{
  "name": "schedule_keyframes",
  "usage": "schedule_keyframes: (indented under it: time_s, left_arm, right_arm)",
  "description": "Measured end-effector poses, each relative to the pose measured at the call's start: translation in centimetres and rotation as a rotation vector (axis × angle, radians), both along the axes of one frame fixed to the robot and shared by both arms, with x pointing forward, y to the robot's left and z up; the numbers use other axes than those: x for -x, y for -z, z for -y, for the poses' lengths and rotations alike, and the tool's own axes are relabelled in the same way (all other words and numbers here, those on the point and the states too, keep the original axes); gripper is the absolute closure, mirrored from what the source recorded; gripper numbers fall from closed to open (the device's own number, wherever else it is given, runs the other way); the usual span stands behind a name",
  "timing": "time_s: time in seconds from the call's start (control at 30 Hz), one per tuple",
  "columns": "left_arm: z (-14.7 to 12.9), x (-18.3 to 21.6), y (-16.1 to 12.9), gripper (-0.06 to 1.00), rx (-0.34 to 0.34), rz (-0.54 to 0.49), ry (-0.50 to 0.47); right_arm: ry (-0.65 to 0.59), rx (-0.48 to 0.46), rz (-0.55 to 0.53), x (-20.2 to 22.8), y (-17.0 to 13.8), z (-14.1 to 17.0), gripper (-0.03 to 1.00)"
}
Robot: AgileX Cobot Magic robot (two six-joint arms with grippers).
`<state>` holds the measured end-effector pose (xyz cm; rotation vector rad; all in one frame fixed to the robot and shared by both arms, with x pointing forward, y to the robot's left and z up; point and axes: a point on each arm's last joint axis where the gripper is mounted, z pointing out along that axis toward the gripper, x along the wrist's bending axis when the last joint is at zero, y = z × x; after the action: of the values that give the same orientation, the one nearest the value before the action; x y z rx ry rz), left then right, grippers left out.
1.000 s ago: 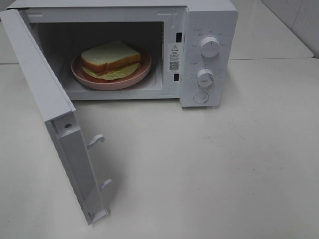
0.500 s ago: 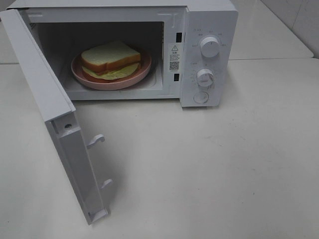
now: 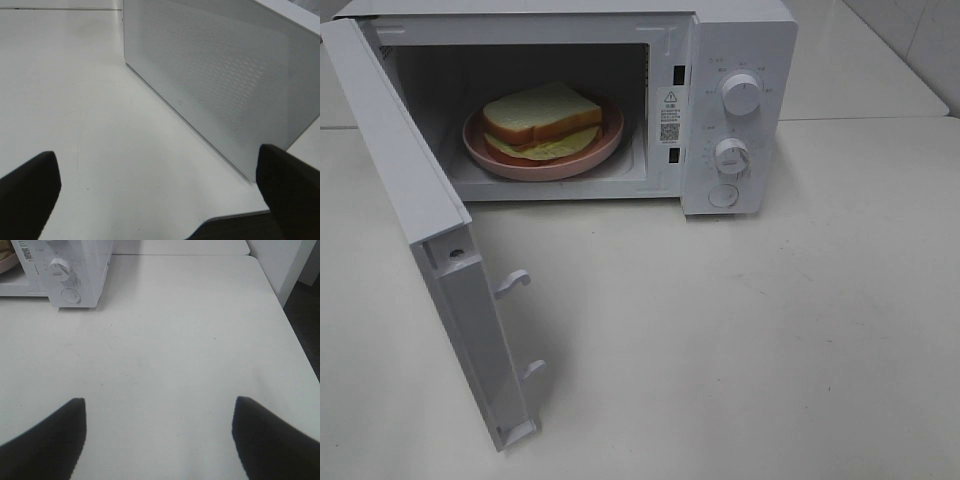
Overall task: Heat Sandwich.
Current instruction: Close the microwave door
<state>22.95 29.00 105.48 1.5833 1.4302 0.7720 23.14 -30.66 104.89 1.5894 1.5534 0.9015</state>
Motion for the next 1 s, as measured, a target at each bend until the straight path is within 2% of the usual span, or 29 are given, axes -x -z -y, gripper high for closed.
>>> schedule_keyframes:
  time_s: [1.0]
  left_arm:
    - [0.00, 0.00, 0.00, -0.05, 0.000, 0.000, 0.000]
  right_arm:
    - [0.000, 0.000, 0.000, 0.00, 0.00, 0.00, 0.21]
